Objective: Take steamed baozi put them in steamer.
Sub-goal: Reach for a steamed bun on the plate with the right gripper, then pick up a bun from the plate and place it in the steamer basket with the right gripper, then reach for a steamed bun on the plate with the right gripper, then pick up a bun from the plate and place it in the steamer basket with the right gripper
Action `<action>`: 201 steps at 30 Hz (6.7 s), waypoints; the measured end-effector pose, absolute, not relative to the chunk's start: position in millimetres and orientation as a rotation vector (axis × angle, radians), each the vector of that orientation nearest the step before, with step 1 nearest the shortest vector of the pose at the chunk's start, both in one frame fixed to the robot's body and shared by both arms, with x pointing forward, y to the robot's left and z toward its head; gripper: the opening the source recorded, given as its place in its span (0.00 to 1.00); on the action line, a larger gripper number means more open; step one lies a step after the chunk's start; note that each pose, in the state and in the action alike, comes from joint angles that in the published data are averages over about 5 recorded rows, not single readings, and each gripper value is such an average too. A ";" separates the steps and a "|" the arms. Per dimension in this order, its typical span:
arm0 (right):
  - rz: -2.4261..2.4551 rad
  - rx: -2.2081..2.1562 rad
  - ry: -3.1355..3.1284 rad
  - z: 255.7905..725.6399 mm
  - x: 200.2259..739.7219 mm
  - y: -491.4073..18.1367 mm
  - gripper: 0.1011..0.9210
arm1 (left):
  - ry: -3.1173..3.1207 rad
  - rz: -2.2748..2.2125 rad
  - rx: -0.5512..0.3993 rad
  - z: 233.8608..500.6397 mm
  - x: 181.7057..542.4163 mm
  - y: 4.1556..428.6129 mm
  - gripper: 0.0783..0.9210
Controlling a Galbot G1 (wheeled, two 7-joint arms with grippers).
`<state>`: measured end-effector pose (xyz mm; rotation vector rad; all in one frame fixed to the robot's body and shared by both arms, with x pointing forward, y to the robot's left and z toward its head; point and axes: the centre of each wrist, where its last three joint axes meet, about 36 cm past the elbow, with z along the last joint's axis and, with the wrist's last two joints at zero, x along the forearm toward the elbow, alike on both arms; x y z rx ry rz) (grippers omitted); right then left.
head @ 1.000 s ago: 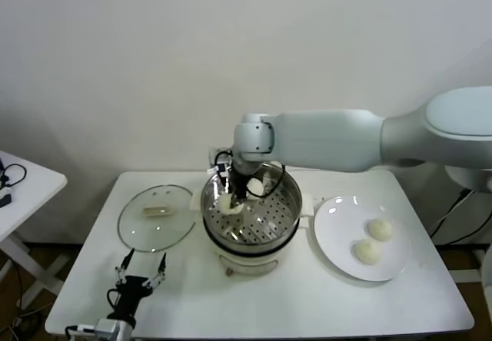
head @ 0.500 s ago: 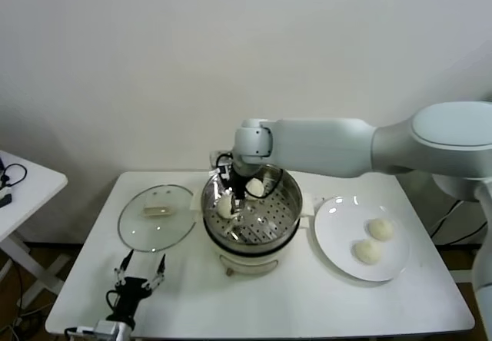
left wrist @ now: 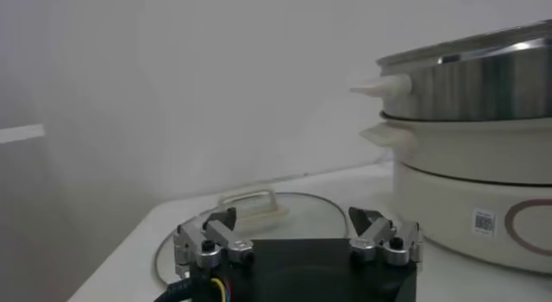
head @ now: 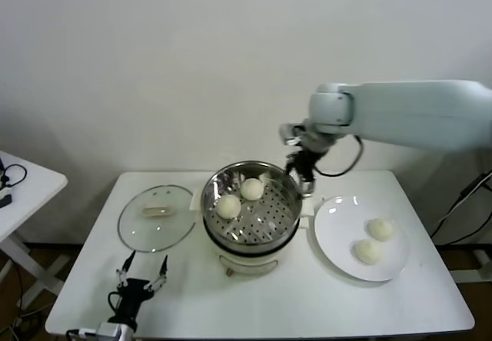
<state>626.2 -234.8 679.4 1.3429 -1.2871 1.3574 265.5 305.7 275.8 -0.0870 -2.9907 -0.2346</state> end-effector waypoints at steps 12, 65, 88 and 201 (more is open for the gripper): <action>1.292 1.215 -1.282 579.2 580.6 -348.5 0.88 | -2.978 -0.240 -0.071 272.4 260.6 303.4 0.88; 1.523 1.346 -1.362 665.9 626.3 -327.8 0.59 | -2.952 -0.277 -0.089 268.6 255.0 302.8 0.88; 2.271 2.030 -0.609 700.0 569.4 -92.8 0.58 | -2.968 -0.263 -0.058 269.9 257.5 303.7 0.88; 1.304 1.115 -1.351 536.3 654.4 -406.4 0.48 | -2.925 -0.293 -0.074 258.3 250.9 304.1 0.88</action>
